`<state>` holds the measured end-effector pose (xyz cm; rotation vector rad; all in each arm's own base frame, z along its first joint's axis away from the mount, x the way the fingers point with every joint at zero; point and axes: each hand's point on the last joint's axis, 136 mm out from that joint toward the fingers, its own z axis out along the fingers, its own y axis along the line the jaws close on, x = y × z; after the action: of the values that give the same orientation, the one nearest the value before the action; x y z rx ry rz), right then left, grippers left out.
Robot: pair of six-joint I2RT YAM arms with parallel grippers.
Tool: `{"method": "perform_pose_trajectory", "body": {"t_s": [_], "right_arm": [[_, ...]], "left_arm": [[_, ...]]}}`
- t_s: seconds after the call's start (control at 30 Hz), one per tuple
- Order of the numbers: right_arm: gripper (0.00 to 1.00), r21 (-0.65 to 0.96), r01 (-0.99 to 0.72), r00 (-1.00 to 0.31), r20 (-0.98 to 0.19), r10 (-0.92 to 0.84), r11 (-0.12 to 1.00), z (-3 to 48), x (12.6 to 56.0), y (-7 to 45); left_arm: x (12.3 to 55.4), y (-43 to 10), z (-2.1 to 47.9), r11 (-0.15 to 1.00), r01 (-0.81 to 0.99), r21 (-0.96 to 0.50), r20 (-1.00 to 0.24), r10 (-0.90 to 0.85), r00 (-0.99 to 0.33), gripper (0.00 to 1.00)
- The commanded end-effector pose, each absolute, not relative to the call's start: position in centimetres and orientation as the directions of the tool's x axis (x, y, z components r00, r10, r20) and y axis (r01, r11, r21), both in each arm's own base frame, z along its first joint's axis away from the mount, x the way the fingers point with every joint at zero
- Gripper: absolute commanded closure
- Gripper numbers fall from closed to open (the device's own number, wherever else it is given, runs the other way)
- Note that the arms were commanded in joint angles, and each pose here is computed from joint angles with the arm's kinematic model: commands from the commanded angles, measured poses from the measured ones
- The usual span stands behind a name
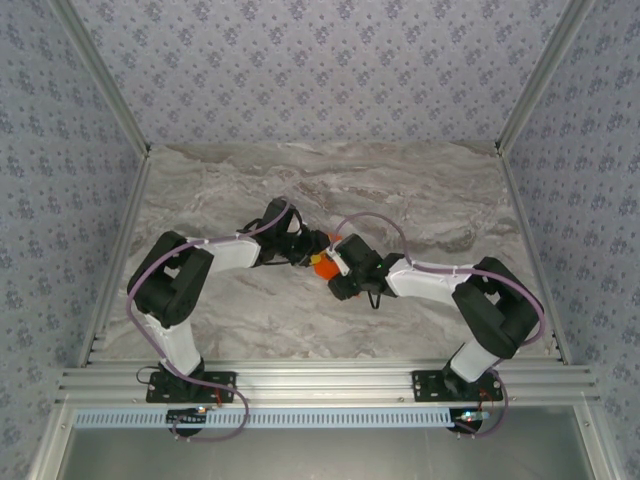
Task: Fold a paper plane with a square sheet of paper (fold left side to right side)
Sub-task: Fourth fold the wing at the center of the table.
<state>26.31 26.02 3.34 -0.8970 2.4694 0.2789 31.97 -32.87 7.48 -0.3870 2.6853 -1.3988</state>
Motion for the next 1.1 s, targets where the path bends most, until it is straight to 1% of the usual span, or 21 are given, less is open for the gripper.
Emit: {"method": "perform_pose_trajectory", "body": {"t_s": [0.0,0.23,0.33,0.43,0.53,0.63,0.77,0.93,1.07], "right_arm": [[0.56,-0.005,-0.645,-0.656,-0.509,-0.558,0.764,2.9,26.3,25.8],[0.75,-0.015,-0.635,-0.664,-0.5,-0.556,0.772,2.6,26.3,25.3],[0.8,-0.009,-0.637,-0.664,-0.501,-0.555,0.771,2.6,26.2,25.4],[0.84,0.004,-0.64,-0.668,-0.498,-0.553,0.768,2.5,26.0,25.4],[0.87,0.029,-0.636,-0.678,-0.498,-0.541,0.771,2.4,25.9,25.4],[0.88,0.069,-0.629,-0.693,-0.5,-0.519,0.774,2.3,25.8,25.5],[0.88,0.124,-0.625,-0.71,-0.5,-0.496,0.771,2.4,25.5,25.8],[0.88,0.225,-0.619,-0.734,-0.505,-0.454,0.752,2.8,25.4,26.3],[0.88,0.303,-0.595,-0.761,-0.511,-0.4,0.745,3.4,25.6,26.4]], "left_arm": [[32.6,-33.6,8.8,0.529,-0.165,-0.833,0.023,-0.264,-0.964,0.64],[32.6,-33.5,8.7,0.536,-0.165,-0.828,0.02,-0.265,-0.964,0.64],[32.5,-33.3,8.7,0.541,-0.166,-0.824,0.021,-0.264,-0.964,0.62],[32.4,-32.9,9.0,0.548,-0.159,-0.821,0.01,-0.265,-0.964,0.58],[32.5,-32.1,9.7,0.558,-0.142,-0.818,-0.015,-0.266,-0.964,0.51],[32.4,-31.2,10.6,0.567,-0.12,-0.815,-0.041,-0.264,-0.964,0.45],[32.3,-29.4,11.4,0.58,-0.114,-0.807,-0.068,-0.284,-0.957,0.39],[31.6,-27.5,11.3,0.606,-0.121,-0.786,-0.079,-0.292,-0.953,0.38],[30.6,-27.3,10.4,0.616,-0.126,-0.777,-0.06,-0.272,-0.96,0.4]]}}
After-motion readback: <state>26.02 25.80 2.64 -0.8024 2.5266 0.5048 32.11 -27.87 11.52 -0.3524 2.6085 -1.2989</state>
